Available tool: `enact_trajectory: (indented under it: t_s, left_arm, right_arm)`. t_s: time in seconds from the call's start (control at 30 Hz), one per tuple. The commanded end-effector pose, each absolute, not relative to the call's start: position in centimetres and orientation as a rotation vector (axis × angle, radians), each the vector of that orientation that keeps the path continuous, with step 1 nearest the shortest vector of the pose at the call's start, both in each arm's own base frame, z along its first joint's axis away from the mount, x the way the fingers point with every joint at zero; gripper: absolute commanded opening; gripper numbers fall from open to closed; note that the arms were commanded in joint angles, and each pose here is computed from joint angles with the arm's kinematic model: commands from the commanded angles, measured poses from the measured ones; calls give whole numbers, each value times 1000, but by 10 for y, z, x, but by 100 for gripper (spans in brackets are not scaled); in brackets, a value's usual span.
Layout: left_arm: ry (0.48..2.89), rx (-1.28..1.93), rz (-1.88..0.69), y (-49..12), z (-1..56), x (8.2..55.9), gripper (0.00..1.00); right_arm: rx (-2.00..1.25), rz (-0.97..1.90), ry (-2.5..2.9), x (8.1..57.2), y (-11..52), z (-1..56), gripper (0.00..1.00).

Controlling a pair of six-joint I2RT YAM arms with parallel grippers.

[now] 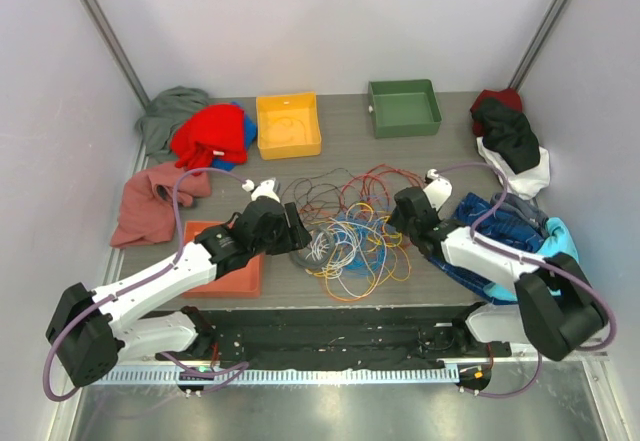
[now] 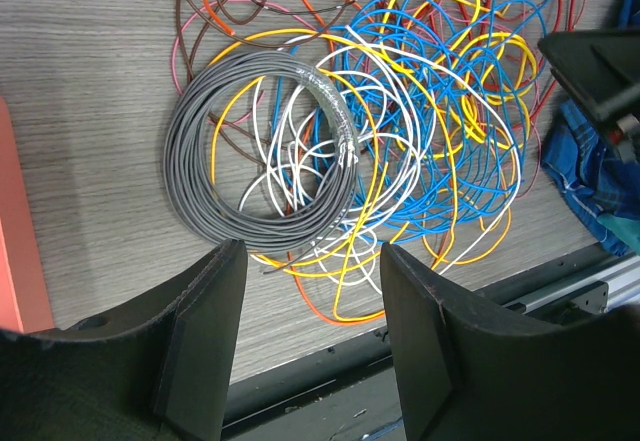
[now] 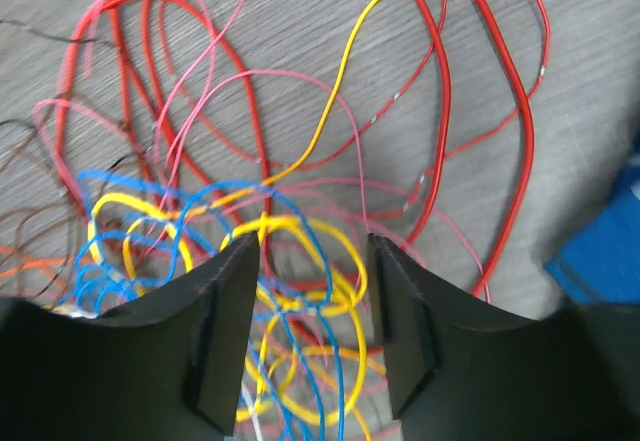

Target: Untangle the cables

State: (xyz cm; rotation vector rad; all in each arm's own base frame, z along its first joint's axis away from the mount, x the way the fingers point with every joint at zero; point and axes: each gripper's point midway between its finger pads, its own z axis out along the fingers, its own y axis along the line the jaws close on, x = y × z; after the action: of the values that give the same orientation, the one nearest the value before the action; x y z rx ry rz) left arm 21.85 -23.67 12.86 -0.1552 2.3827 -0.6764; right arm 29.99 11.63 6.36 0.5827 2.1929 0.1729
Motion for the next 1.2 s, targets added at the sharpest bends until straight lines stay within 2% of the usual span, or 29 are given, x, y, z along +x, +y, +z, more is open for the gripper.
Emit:
enact_trajectory:
  t_s: [0.0,0.1,0.37,0.4,0.43,0.53,0.57,0.67,0.7,0.77,0.8,0.87,1.17]
  left_arm:
    - [2332,-151,-712,-240,142,222,60]
    - [2328,-149,-697,-238,142,223,60]
    - [2334,-145,-688,-238,141,224,60]
    - [2337,-143,-687,-238,140,224,60]
    - [2335,-143,-688,-239,141,224,60]
    - [2329,-146,-687,-238,142,224,60]
    - [2324,-147,-689,-238,144,225,60]
    - [2309,-155,-685,-237,148,227,59]
    - [2300,-158,-680,-236,151,229,60]
    - [2284,-158,-676,-236,157,231,60]
    - [2275,-154,-677,-236,160,232,60]
    - [2247,-153,-675,-235,171,235,60]
    - [2044,-122,-742,-237,238,251,63]
  right_arm:
    - [599,184,2134,327,117,74,51]
    - [595,175,2126,335,115,74,47]
    - [581,190,2094,337,113,90,11]
    - [572,196,2091,337,114,94,3]
    - [569,216,2067,337,115,106,1]
    - [519,277,2013,338,121,142,1]
    - [499,345,1933,340,127,181,1]
    - [410,405,1829,333,136,248,1]
    - [390,452,1761,333,141,290,1]
    - [335,476,1718,325,145,329,1]
    - [327,527,1639,321,146,374,1]
    - [293,582,1564,310,145,429,1]
    - [167,801,1360,266,152,570,1]
